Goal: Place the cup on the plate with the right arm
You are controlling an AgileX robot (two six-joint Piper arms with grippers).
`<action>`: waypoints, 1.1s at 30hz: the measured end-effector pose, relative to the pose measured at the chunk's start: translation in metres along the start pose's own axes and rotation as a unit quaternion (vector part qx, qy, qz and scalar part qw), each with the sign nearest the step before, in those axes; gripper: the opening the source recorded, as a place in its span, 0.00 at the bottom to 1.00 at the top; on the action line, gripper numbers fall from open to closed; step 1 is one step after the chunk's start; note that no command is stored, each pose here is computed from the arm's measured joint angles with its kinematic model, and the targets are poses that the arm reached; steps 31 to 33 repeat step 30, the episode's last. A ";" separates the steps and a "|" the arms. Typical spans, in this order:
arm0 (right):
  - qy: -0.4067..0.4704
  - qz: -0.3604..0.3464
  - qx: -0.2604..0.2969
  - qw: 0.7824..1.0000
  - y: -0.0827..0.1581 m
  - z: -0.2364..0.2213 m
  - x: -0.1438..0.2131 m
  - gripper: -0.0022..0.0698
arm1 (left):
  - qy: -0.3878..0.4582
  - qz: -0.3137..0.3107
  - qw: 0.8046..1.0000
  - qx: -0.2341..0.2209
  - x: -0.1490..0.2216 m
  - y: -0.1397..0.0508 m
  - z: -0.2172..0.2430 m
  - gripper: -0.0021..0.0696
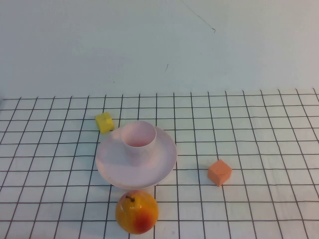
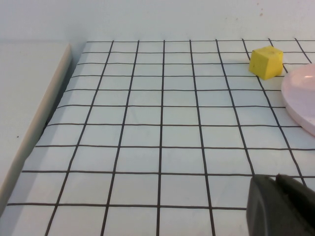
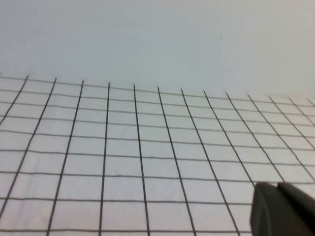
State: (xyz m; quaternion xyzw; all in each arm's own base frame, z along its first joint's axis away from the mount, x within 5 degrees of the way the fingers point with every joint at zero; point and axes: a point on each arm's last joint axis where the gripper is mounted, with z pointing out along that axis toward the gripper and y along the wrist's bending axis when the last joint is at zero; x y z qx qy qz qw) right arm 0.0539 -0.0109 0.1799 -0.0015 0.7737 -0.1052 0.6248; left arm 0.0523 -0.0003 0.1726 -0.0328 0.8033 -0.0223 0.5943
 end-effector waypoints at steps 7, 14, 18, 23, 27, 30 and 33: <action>0.058 0.010 0.006 0.998 -0.001 -0.001 0.010 0.03 | 0.000 0.000 1.000 0.000 0.000 0.000 0.000 0.02; 0.076 0.011 0.007 0.997 -0.001 -0.001 0.014 0.03 | 0.000 0.000 1.000 0.000 0.000 0.000 0.000 0.02; 0.076 0.023 -0.001 0.997 0.001 -0.001 0.014 0.03 | 0.000 0.000 1.000 0.000 0.000 0.000 0.000 0.02; 0.075 0.019 -0.023 0.997 0.005 -0.001 0.013 0.03 | 0.000 0.000 1.000 0.000 0.000 0.000 0.000 0.02; 0.074 0.018 -0.028 0.997 0.006 -0.001 0.013 0.03 | 0.000 0.000 1.000 0.000 0.000 0.000 0.000 0.02; 0.072 0.015 -0.038 0.997 0.007 -0.001 0.013 0.03 | 0.000 0.000 1.000 0.000 0.000 0.000 0.000 0.02; 0.072 0.015 -0.038 0.997 0.007 -0.001 0.013 0.03 | 0.000 0.000 1.000 0.000 0.000 0.000 0.000 0.02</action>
